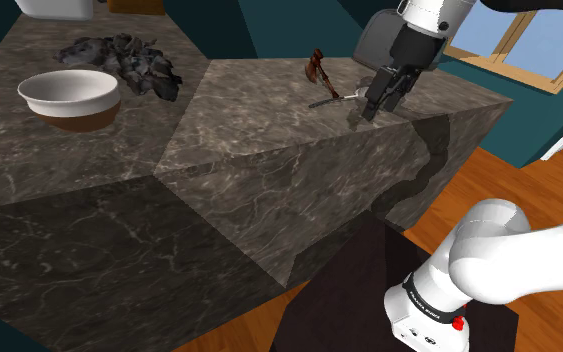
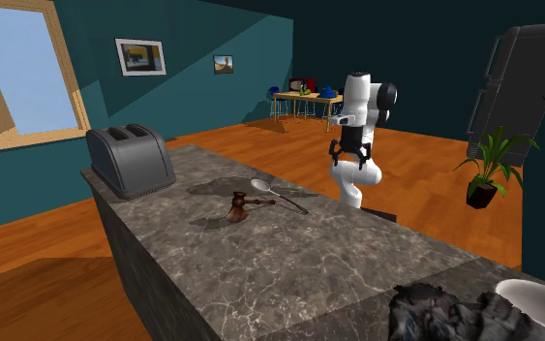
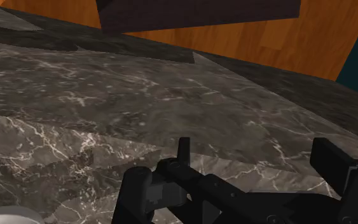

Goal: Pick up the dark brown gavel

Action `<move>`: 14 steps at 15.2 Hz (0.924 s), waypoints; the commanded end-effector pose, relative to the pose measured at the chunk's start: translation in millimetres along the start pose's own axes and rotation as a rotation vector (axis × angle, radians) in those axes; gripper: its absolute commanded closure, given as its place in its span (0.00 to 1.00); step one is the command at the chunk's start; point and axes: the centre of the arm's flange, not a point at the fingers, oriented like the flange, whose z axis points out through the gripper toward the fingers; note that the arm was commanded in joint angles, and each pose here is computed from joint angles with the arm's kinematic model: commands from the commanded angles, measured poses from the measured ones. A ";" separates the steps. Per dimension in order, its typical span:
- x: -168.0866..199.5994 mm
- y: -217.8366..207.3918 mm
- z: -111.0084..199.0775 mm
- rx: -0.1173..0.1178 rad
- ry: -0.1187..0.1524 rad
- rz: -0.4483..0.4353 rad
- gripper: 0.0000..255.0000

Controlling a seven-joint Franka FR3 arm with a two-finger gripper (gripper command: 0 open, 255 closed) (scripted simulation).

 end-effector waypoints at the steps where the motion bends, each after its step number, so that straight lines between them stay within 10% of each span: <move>1: 0.0 0.0 0.0 0.000 0.000 0.000 0.00; 14: 143.0 90.8 31.3 -0.025 -0.020 0.055 0.00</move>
